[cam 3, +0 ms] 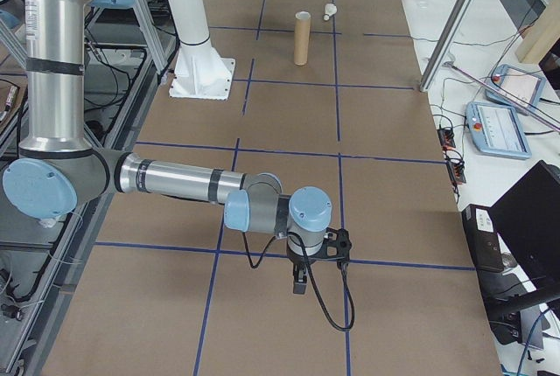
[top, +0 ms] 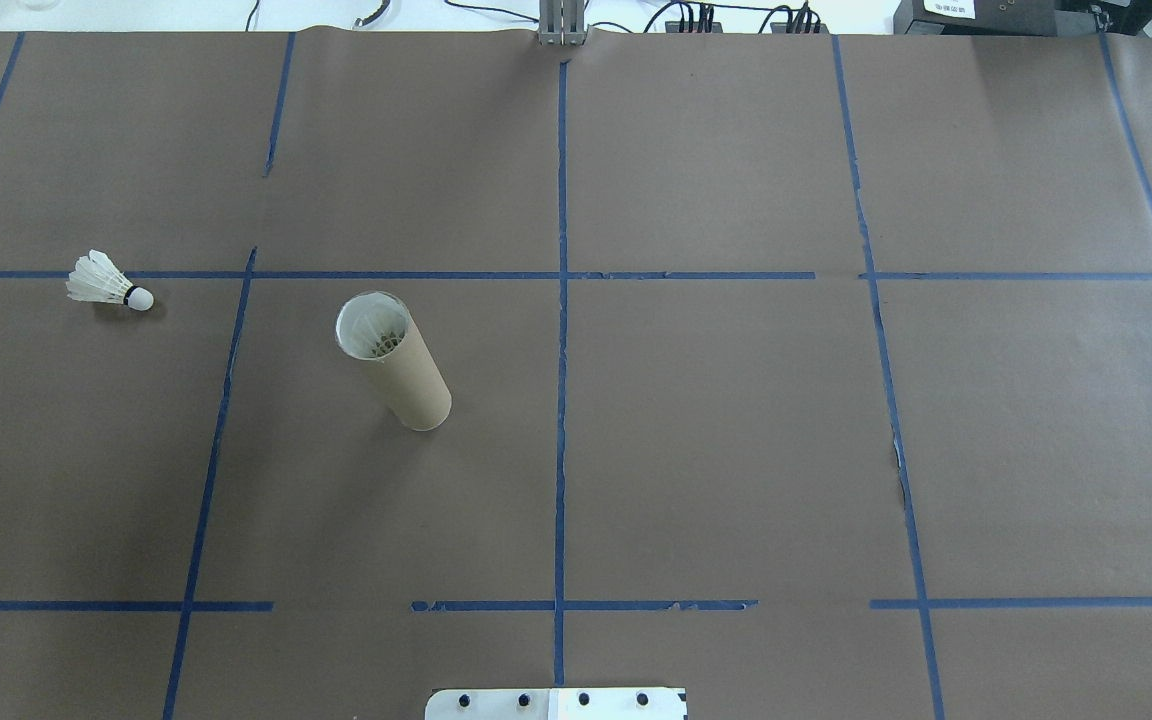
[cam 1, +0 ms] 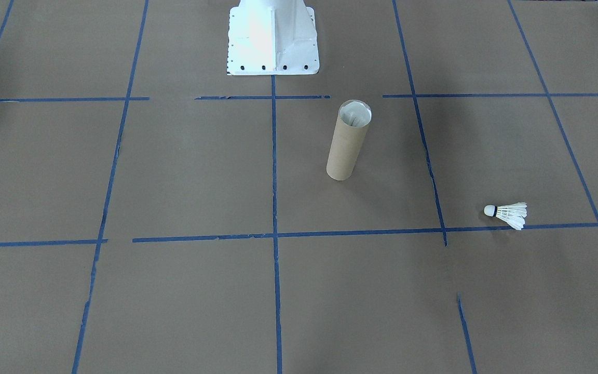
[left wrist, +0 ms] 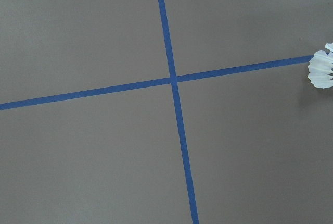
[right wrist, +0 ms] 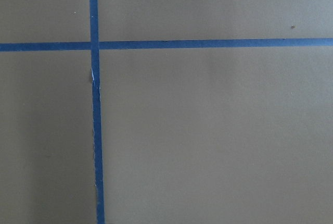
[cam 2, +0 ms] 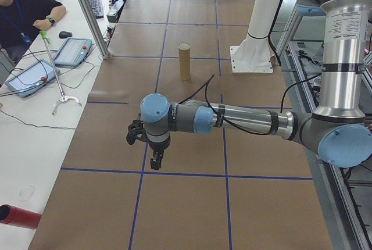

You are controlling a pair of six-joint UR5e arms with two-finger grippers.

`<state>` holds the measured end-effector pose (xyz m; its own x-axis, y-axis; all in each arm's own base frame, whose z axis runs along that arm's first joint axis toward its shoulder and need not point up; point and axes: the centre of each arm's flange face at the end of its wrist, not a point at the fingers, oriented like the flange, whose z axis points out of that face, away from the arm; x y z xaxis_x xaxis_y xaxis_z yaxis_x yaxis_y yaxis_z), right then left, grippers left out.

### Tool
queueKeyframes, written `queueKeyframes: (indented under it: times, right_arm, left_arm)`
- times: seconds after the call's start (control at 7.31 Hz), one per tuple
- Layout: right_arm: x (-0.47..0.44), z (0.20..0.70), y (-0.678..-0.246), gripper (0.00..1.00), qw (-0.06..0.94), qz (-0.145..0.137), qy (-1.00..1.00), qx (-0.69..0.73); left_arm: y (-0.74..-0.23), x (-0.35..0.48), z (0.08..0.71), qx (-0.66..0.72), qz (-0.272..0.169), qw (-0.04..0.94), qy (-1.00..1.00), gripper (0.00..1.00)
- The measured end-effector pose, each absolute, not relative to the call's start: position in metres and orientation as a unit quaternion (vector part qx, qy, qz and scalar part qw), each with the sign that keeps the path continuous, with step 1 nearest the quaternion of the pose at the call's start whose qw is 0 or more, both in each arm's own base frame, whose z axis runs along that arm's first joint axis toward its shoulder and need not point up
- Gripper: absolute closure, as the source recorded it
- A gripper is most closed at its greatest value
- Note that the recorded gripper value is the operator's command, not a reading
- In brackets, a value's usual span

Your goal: Collect badminton balls into bucket

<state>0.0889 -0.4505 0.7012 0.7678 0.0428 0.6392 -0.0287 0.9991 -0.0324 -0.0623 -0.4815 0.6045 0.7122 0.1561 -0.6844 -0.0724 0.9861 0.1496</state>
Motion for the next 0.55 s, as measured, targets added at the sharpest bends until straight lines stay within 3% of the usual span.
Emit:
queueKeyframes:
  times: [0.55]
  right_arm:
    - [0.0889,0.7012,-0.4505,0.00,0.940,0.019,-0.340,-0.010]
  left_arm:
    - [-0.4833,-0.0616,0.5961,0.065,0.067,0.924,0.370,0.00]
